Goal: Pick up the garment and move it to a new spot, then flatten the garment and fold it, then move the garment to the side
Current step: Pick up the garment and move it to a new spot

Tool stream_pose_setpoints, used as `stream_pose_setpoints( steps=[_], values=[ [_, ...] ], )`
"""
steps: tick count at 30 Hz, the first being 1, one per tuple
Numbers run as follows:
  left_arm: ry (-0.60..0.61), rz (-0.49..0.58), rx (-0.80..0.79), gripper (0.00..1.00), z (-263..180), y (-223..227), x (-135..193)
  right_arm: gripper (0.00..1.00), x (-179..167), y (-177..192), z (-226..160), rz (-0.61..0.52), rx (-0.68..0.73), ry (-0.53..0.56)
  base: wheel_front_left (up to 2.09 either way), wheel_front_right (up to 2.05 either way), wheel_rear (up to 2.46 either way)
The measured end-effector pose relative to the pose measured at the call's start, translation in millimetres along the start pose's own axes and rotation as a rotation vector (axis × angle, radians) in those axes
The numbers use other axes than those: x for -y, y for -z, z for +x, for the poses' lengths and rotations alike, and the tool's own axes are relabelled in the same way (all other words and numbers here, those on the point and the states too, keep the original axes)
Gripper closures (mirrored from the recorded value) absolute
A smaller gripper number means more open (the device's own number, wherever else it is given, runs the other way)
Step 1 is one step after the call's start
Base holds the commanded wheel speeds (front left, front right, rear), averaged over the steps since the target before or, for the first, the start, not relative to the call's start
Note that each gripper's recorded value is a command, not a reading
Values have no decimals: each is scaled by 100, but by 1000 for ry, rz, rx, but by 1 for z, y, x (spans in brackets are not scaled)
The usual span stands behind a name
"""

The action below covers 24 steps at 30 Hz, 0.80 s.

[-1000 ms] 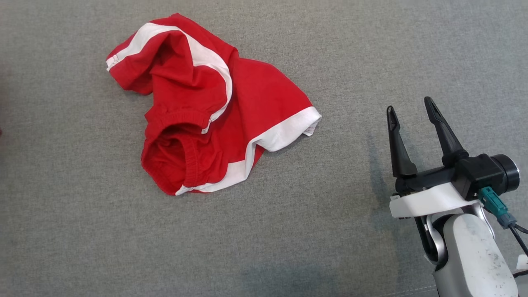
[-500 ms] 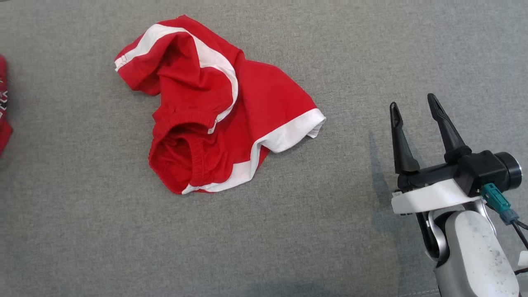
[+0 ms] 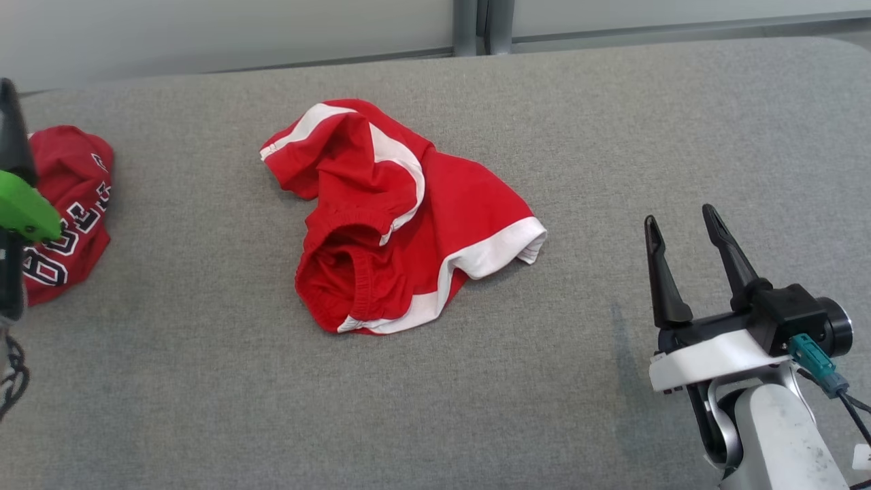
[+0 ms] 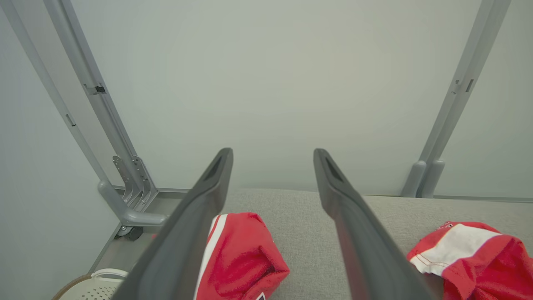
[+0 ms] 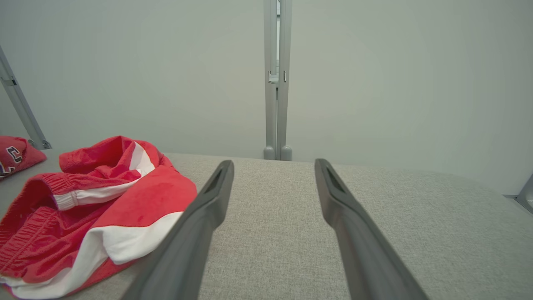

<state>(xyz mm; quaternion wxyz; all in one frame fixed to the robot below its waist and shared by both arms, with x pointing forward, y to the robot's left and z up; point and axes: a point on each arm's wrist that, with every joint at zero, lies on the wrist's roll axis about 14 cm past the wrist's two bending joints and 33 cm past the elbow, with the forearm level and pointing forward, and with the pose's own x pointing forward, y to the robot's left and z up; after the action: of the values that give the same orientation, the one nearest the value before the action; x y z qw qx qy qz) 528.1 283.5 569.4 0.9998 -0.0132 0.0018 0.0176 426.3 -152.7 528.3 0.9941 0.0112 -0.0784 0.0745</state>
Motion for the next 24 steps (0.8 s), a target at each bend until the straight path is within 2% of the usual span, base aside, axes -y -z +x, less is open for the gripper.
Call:
stream_pose_setpoints(
  steps=[1, 10, 15, 18, 24],
  values=[
    [0, 0, 0, 0, 0, 0, 0, 0, 0, 0, 0, 0, 0, 0, 0, 0, 0],
    [193, -49, 70, 0, -42, -15, 87, 0, -2, -20, -18, 10, 42, 6, 0, 0, 0],
    [272, -136, 20, 0, -69, 11, 133, 0, -1, -26, -23, 9, 55, 10, 0, 0, 0],
    [294, -163, -25, 0, -80, 32, 150, 0, -1, -24, -24, 9, 49, 12, 0, 0, 0],
    [332, -159, -112, 0, -94, 70, 177, 0, -1, -20, -26, 12, 39, 11, 0, 0, 0]
  ],
)
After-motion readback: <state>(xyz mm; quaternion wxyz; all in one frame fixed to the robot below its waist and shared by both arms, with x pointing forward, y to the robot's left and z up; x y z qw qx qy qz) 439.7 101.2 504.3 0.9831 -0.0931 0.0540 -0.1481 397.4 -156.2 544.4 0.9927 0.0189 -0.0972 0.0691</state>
